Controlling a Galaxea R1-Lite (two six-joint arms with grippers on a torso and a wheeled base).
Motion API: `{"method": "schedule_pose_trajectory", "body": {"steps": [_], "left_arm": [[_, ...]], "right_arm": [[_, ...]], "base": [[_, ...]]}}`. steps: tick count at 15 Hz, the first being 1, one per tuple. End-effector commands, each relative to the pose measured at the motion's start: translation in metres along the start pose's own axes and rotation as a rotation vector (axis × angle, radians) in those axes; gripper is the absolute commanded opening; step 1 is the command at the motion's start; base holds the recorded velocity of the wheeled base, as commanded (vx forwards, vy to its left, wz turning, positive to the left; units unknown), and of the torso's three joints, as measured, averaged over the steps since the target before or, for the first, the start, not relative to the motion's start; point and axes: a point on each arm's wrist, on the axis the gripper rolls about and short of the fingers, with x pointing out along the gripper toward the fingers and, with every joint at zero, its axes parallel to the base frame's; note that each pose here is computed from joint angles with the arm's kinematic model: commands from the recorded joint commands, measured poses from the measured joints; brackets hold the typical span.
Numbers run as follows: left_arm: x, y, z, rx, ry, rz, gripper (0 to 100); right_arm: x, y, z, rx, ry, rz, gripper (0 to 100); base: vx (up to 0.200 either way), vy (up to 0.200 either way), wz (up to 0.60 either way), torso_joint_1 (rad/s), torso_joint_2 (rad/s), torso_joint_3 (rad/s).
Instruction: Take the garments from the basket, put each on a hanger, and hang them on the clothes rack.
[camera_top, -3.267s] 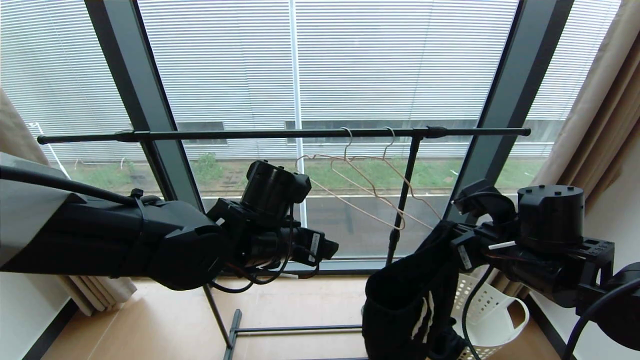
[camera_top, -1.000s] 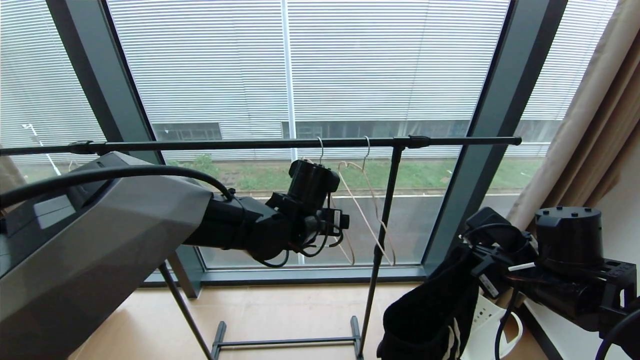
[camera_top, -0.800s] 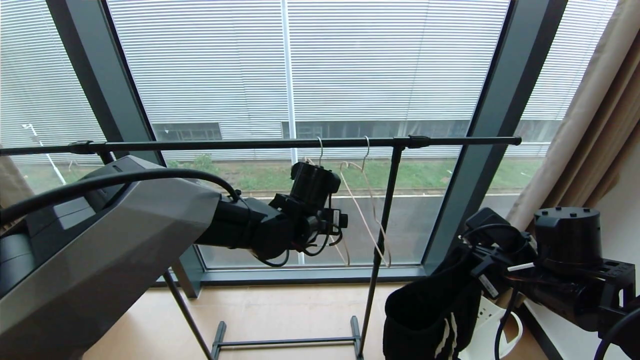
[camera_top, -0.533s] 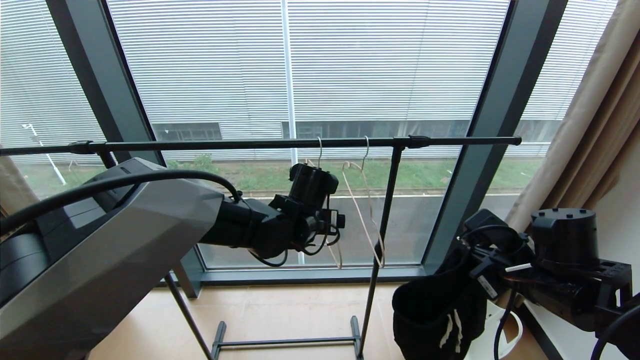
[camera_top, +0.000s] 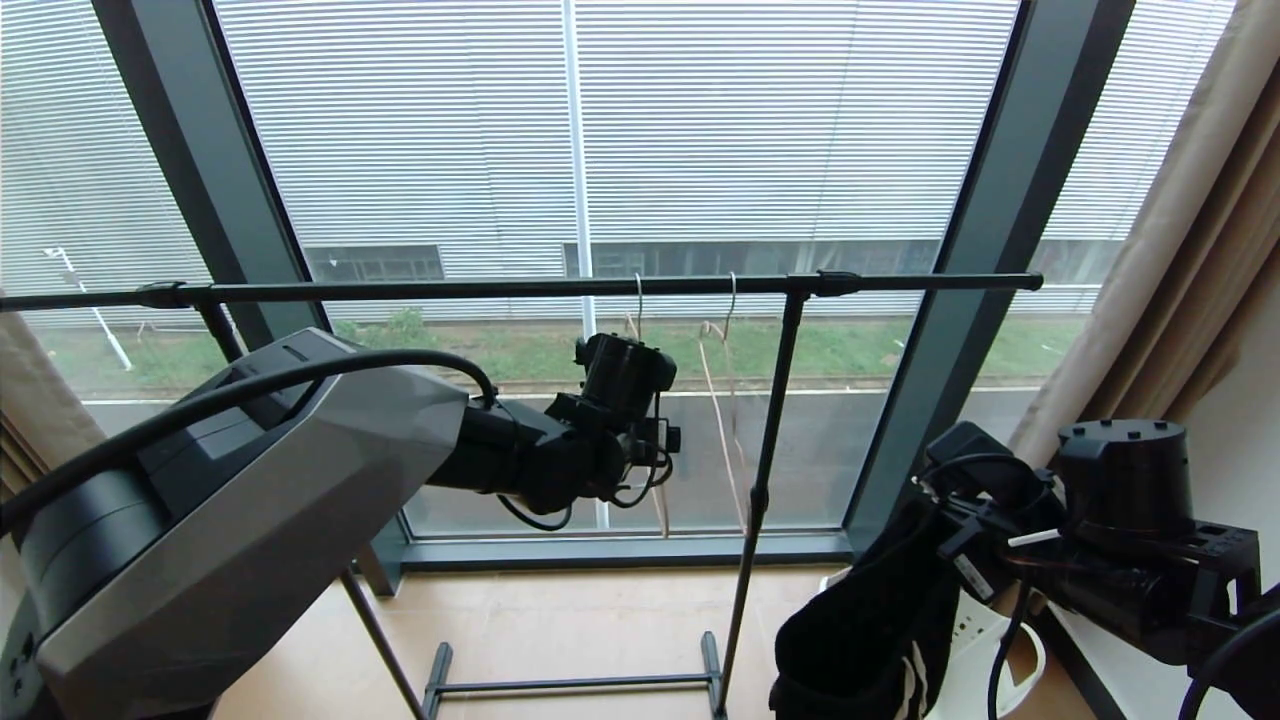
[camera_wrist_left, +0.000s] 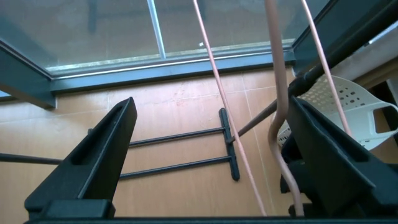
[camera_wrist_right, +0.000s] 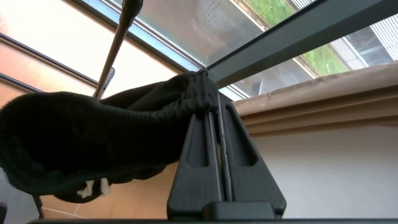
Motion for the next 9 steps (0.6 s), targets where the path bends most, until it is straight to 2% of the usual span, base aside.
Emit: {"method": "schedule_pose_trajectory", "body": {"steps": [1,9], "left_arm": [[0.006,-0.001,-0.004,0.005,0.007,0.008,100],[0.009,-0.003,0.007,-0.011,-0.034,0.02,100]], "right_arm": [[0.0,0.001,-0.001,-0.002,0.004,0.002,0],[0.001,0.001,-0.001,-0.002,0.007,0.003,0]], "base": [[0.0,0.0,0.0,0.0,0.0,0.0],[0.0,0.0,0.0,0.0,0.0,0.0]]}}
